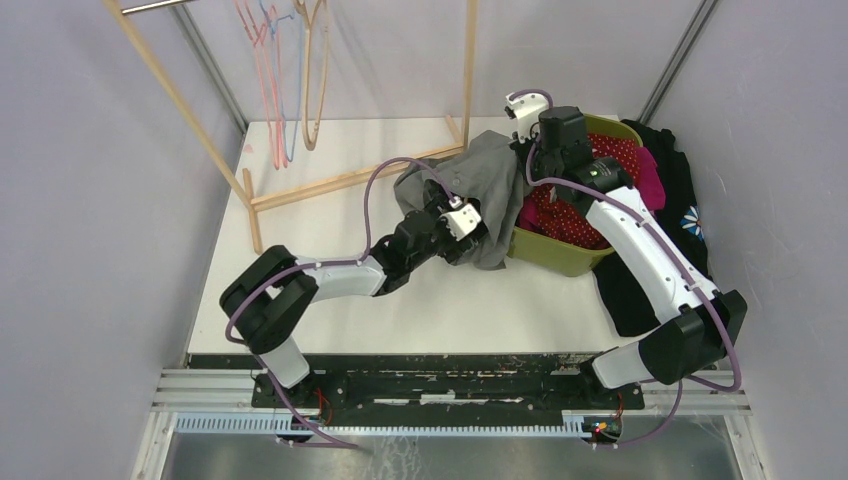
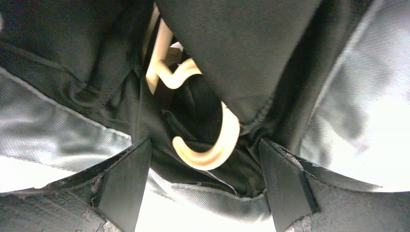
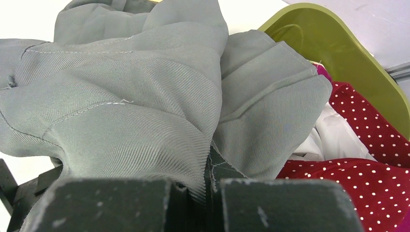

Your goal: Remove the skirt from the hanger

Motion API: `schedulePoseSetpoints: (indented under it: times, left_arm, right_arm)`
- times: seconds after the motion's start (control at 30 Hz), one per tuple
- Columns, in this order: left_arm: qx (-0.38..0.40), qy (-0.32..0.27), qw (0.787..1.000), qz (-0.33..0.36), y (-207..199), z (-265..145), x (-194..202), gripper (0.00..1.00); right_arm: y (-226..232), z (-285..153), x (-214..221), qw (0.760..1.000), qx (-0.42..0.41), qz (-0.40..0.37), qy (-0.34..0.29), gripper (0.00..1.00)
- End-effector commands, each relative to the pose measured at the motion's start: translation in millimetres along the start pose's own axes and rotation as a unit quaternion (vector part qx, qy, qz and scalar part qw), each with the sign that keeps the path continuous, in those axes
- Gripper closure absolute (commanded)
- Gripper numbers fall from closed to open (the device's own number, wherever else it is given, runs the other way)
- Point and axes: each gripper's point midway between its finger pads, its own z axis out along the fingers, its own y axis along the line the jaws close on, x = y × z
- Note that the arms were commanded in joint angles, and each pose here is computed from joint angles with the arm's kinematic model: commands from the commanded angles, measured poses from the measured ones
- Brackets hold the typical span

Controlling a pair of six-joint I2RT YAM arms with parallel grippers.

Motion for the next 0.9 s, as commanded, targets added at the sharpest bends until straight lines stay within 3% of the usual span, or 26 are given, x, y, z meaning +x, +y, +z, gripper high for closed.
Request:
schedulePoseSetpoints:
  times: [0.0,0.07,0.23,0.43,0.57,0.67,0.73,0.87]
  left_arm:
    - [-0.065,-0.046,0.997,0.025,38,9,-36,0.15]
    - [-0.066,-0.046,0.996,0.034,43,9,-42,0.35]
    - [-0.057,-0.051,0.997,0.029,46,11,-58,0.94]
    - [-0.018,-0.022,1.0,0.005,47,10,-66,0.97]
    - [-0.024,0.007,0.999,0.021,78,-17,-98,0.97]
    - [0.014,0.019,0.999,0.026,90,-46,-119,0.97]
    - [0.026,0.048,0.998,0.027,94,-63,-112,0.97]
    - [0.021,0.102,0.994,-0.019,98,-90,-58,0.97]
  right_arm:
    - [-8,-8,-29,0.999,0.013,0.014,-0.051,0.99]
    - [-8,-8,-27,0.999,0.015,0.014,-0.05,0.99]
    - [-8,-7,-27,0.999,0.014,0.015,-0.051,0.99]
    - [-9,-9,-25,0.998,0.017,0.014,-0.051,0.99]
    - [-10,-8,-25,0.998,0.02,0.012,-0.051,0.99]
    - [-11,-6,-28,0.998,0.023,0.01,-0.052,0.99]
    - [-13,-4,-33,0.998,0.027,0.008,-0.054,0.99]
    - [-17,-5,-51,0.997,0.03,0.01,-0.068,0.99]
